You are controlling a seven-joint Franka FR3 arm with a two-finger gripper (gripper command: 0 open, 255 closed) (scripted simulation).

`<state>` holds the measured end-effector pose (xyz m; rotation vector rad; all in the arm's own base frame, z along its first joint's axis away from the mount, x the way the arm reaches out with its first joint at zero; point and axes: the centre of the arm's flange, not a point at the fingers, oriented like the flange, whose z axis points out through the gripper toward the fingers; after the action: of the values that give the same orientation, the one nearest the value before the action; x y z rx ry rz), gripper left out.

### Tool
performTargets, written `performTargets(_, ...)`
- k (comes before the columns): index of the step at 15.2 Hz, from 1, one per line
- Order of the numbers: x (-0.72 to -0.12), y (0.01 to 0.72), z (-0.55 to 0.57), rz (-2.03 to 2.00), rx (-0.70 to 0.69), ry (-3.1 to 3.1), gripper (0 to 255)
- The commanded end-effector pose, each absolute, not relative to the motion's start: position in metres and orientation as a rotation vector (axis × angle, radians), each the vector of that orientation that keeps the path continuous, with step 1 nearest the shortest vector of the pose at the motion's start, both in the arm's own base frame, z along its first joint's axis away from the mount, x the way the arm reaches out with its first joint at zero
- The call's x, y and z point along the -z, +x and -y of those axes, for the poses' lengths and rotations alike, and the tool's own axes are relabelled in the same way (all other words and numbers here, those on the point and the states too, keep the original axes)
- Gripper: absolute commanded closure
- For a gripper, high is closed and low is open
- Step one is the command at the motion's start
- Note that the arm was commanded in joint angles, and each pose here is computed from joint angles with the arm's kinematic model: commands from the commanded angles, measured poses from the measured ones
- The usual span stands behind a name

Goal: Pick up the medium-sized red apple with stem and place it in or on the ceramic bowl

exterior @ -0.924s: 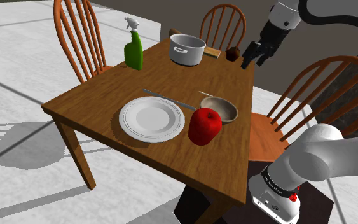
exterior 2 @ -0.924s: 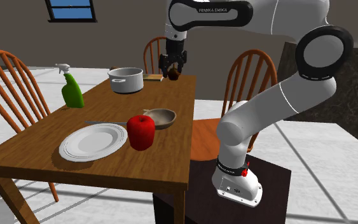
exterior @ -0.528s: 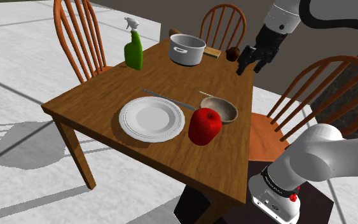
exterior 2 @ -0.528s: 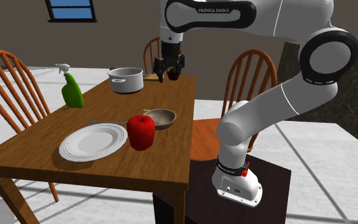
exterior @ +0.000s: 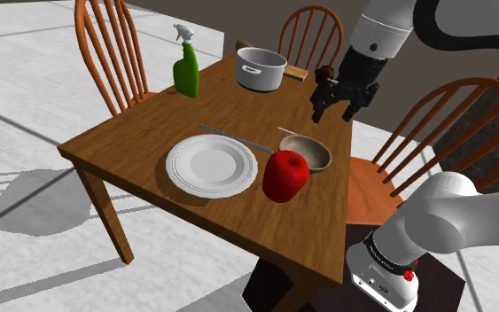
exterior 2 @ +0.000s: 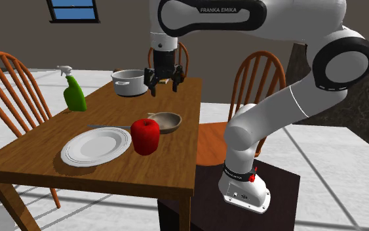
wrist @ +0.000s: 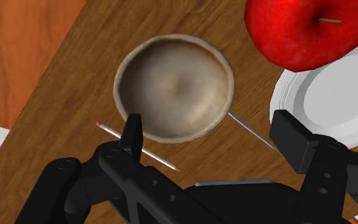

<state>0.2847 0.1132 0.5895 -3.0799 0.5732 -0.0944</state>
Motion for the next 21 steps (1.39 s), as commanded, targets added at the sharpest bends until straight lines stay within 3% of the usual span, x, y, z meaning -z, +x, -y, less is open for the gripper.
performTargets(1,-0.587,0.284,-0.137,-0.629,0.062,-3.058,0)
performTargets(9,-0.581,0.284,-0.226,-0.811,-0.047,-2.974,0)
performTargets(21,-0.542,0.283,-0.229,-0.811,-0.047,-2.974,0)
